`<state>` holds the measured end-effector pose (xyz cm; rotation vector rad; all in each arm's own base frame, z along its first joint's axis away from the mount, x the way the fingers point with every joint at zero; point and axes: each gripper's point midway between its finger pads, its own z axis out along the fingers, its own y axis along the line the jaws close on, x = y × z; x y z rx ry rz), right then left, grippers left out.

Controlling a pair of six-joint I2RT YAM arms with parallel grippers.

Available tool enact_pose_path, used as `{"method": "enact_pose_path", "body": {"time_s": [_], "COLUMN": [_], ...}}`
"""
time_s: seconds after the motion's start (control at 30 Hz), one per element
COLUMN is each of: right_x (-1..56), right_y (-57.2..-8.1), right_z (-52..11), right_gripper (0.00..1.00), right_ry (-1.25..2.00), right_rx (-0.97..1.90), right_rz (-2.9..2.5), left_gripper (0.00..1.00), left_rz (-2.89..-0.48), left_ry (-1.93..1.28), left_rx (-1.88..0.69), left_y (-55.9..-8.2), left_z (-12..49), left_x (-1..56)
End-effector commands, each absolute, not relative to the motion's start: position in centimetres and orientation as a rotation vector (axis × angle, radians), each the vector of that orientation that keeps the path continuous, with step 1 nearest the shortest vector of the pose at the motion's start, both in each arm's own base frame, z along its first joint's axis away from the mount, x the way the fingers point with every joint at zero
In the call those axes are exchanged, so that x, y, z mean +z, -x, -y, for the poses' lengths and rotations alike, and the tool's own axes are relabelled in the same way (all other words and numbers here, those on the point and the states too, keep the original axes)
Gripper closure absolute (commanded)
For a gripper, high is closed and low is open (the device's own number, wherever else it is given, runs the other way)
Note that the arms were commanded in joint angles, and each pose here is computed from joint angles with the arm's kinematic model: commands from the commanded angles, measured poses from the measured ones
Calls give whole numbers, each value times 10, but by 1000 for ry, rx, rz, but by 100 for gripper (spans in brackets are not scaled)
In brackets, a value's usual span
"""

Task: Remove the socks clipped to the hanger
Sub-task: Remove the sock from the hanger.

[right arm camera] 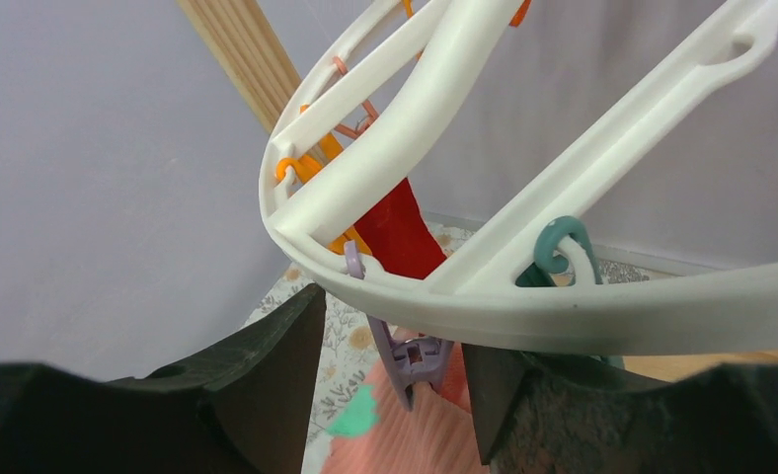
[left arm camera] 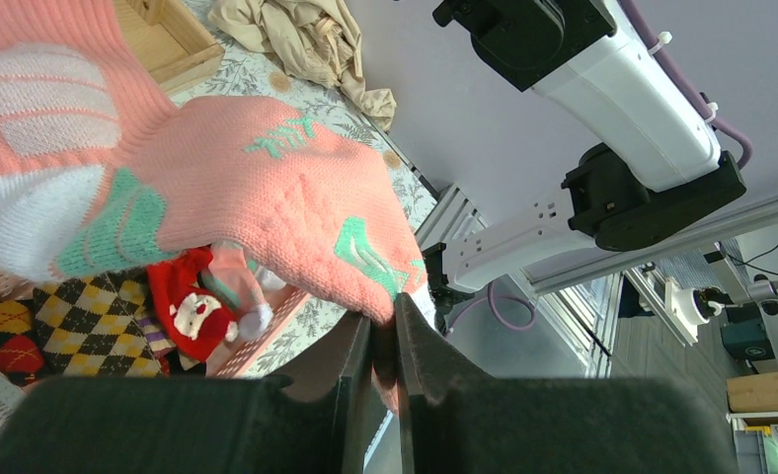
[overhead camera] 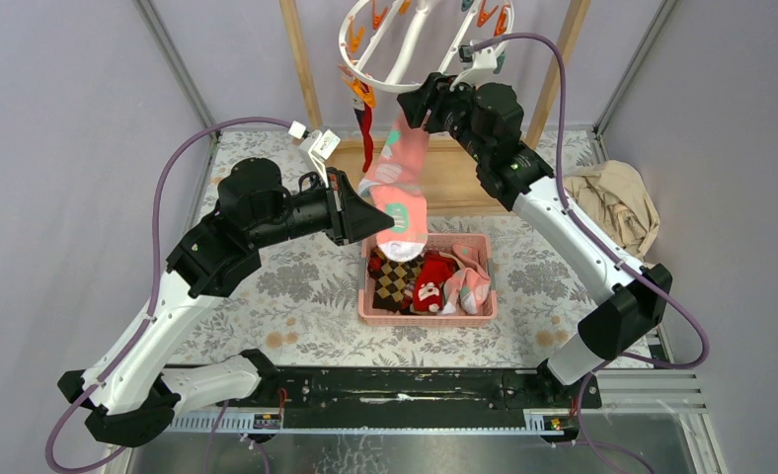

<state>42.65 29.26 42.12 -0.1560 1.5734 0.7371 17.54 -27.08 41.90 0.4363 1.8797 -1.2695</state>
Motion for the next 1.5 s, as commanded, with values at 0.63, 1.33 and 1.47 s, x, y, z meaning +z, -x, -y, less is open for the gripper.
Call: {"method": "enact_pose_path", "body": {"time_s": [0.63, 1.33, 1.47], "right_x": [455, 439, 425], "right_y": [-425, -414, -401], "right_z": [-287, -286, -280], "right_gripper": [55, 27, 18], "right_ry": [108, 127, 139], "right_rx": [749, 761, 762], "right_rz": [-1438, -1490, -1541], "left_gripper": [82, 82, 82], "left_rz": [-1809, -1820, -1827], "left_ry": [-458, -450, -443], "left_rx": [-1308, -1308, -1304], "left_y": [-171, -171, -172], "left_z": [271, 271, 271], "left_x": [438, 434, 432]}}
